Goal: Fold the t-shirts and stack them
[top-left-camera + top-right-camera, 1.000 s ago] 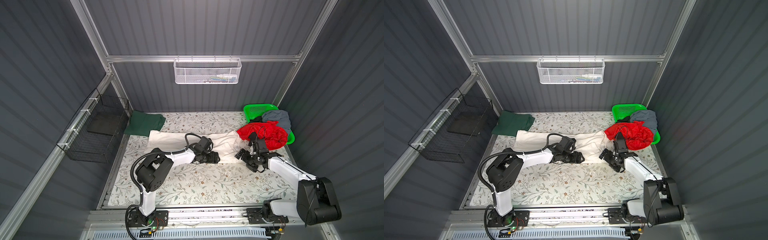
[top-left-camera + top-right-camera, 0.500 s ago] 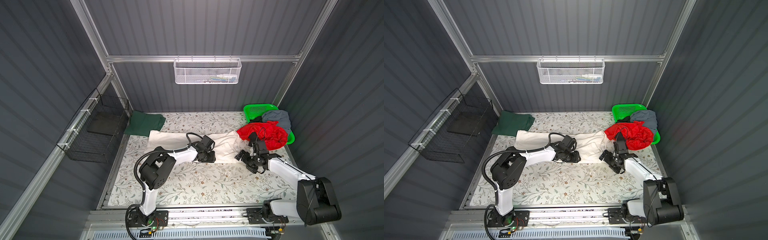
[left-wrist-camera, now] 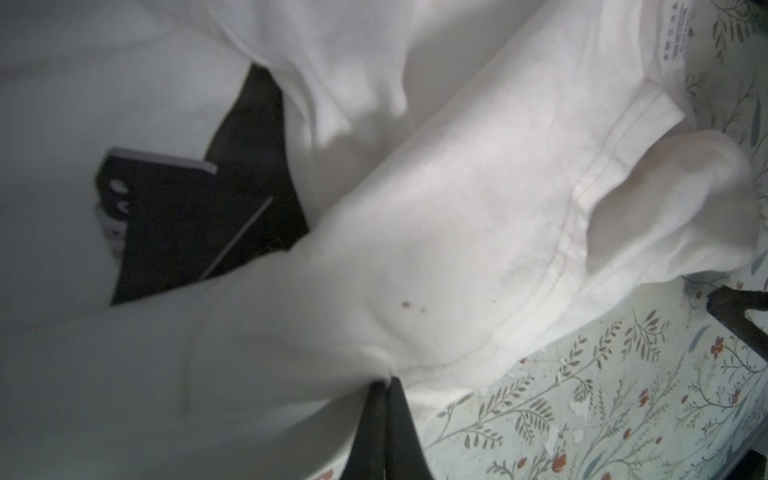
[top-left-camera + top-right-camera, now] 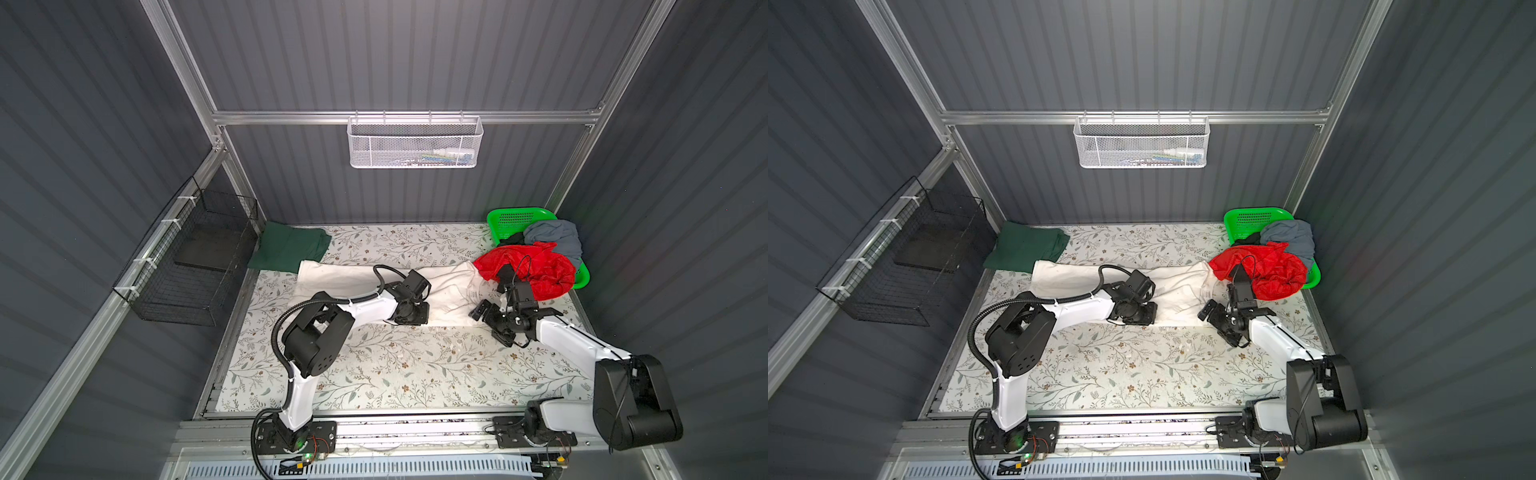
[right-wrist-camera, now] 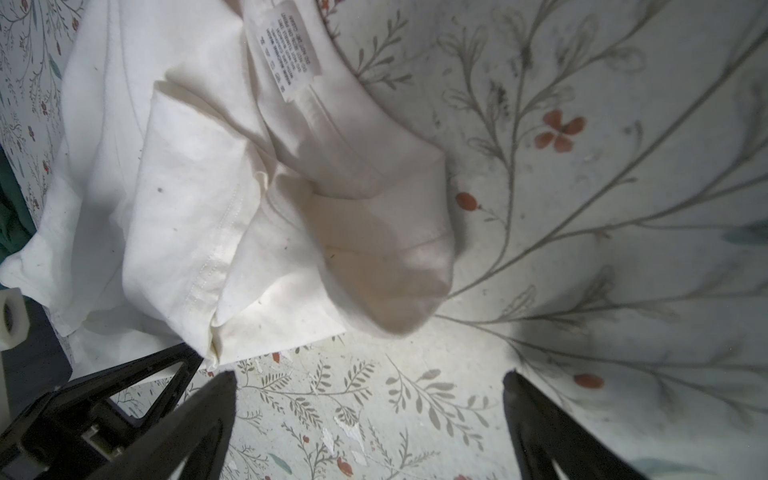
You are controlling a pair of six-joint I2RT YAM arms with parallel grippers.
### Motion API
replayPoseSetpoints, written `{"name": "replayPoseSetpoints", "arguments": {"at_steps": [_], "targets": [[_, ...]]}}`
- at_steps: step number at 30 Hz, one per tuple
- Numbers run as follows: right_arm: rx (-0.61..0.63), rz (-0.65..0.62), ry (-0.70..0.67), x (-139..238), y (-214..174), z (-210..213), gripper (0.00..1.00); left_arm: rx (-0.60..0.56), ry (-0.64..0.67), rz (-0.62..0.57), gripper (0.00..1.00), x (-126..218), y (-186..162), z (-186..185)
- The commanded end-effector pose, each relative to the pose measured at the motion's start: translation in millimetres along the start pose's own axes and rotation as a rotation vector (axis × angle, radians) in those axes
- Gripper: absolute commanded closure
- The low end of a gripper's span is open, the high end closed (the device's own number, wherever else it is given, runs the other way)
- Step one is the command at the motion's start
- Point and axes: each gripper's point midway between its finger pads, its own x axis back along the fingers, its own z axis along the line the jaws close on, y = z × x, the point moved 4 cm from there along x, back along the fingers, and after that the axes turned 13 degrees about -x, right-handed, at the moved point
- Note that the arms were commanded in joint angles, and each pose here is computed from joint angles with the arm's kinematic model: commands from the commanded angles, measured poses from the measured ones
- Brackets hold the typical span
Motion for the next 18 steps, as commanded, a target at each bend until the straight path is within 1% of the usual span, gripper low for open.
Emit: {"name": "replayPoseSetpoints", "arguments": {"at_steps": [1, 9, 10, 13, 14, 18], "targets": [[-0.007, 0.006, -0.004, -1, -1, -4, 0.01, -0.029, 0.024, -0.012, 1.00, 12, 6, -4], [0.048, -0.023, -0.021, 7, 0, -4, 0.01, -0.038, 0.054, -0.048, 1.00, 23, 20, -3], [0.061, -0.025, -0.022, 8, 0, -4, 0.01, -0.039, 0.047, -0.078, 1.00, 28, 33, -6], [0.094, -0.057, -0.056, 13, 2, -3, 0.01, -0.017, 0.030, -0.101, 1.00, 33, 45, -1], [0.102, -0.053, -0.088, 14, 0, -7, 0.01, -0.005, 0.033, -0.111, 1.00, 36, 50, 4], [0.151, -0.073, -0.126, 18, 1, -1, 0.01, 0.031, 0.026, -0.151, 1.00, 44, 62, 17]]}}
